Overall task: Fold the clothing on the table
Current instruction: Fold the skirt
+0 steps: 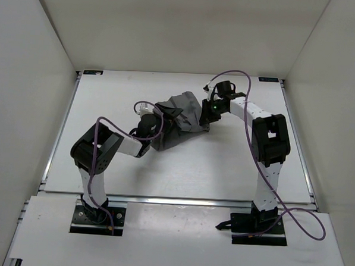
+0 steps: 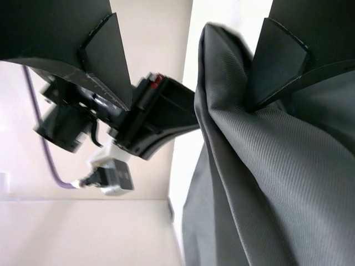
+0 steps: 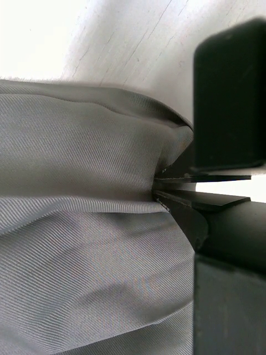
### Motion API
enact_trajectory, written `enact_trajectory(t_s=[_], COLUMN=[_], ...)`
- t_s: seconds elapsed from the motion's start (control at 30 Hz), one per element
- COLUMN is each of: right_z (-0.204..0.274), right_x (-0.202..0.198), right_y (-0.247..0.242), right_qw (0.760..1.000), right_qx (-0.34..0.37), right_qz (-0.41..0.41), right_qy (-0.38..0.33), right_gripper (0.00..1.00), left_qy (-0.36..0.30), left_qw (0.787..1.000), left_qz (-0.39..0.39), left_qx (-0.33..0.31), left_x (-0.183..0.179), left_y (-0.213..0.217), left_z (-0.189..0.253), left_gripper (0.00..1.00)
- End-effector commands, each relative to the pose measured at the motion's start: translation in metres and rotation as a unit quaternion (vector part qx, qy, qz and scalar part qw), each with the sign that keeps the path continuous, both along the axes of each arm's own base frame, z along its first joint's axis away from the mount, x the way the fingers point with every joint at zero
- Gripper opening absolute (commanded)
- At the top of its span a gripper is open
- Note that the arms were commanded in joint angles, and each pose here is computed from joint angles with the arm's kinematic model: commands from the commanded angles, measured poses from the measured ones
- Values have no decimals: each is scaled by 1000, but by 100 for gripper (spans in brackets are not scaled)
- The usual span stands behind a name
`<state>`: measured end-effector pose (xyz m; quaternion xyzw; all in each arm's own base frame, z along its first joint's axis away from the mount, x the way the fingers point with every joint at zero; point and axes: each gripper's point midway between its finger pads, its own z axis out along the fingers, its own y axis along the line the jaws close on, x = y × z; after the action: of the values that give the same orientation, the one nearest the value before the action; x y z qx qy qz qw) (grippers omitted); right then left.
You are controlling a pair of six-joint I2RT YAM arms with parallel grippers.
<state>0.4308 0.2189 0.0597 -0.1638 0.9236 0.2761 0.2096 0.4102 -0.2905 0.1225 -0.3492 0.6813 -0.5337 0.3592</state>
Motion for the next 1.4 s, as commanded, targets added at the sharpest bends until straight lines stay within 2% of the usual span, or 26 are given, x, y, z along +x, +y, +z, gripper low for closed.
enact_trajectory(t_s=[0.0,0.17,0.23,0.37,0.47,0.63,0.73,0.83,0.97,1.07,1.17,1.2,1.27,1.37], right_z=[16,11,16,16,17,24,25,24,24,21,20,21,21,30], right_x=[6,4,5,12,20,23,25,23,19,18,16,19,22,27], right_y=[1,1,4,-1,-13,-24,-25,-21,-16,-16,-20,-22,-24,-28], right_qw=[1000,1000,1000,1000,1000,999,999,999,999,999,999,999,999,999], right_qx=[6,-3,5,-1,3,3,6,9,6,2,-2,0,-2,1], right_qz=[2,7,4,0,-16,-26,-26,-23,-13,-16,-18,-20,-24,-31], right_qy=[-23,-15,-20,-28,-25,-31,-34,-32,-33,-29,-26,-31,-32,-42], right_gripper=[8,8,9,7,8,8,8,8,8,8,8,7,8,9], left_qy=[44,158,163,179,184,201,189,178,162,151,135,126,114,92], left_qw=[998,979,976,971,965,960,964,975,977,979,980,981,983,985], left_qz=[2,15,18,12,7,8,11,12,8,2,0,-3,-9,-18], left_qx=[44,128,143,156,187,197,187,131,137,136,147,148,147,145], left_x=[6,2,3,2,6,4,2,5,13,13,17,19,23,29], left_y=[-8,7,13,13,13,13,15,10,4,0,4,3,3,4], left_z=[-21,-67,-68,-73,-73,-77,-77,-81,-79,-73,-64,-57,-46,-29], left_gripper=[93,89,88,70,74,85,84,71,58,34,16,14,0,0])
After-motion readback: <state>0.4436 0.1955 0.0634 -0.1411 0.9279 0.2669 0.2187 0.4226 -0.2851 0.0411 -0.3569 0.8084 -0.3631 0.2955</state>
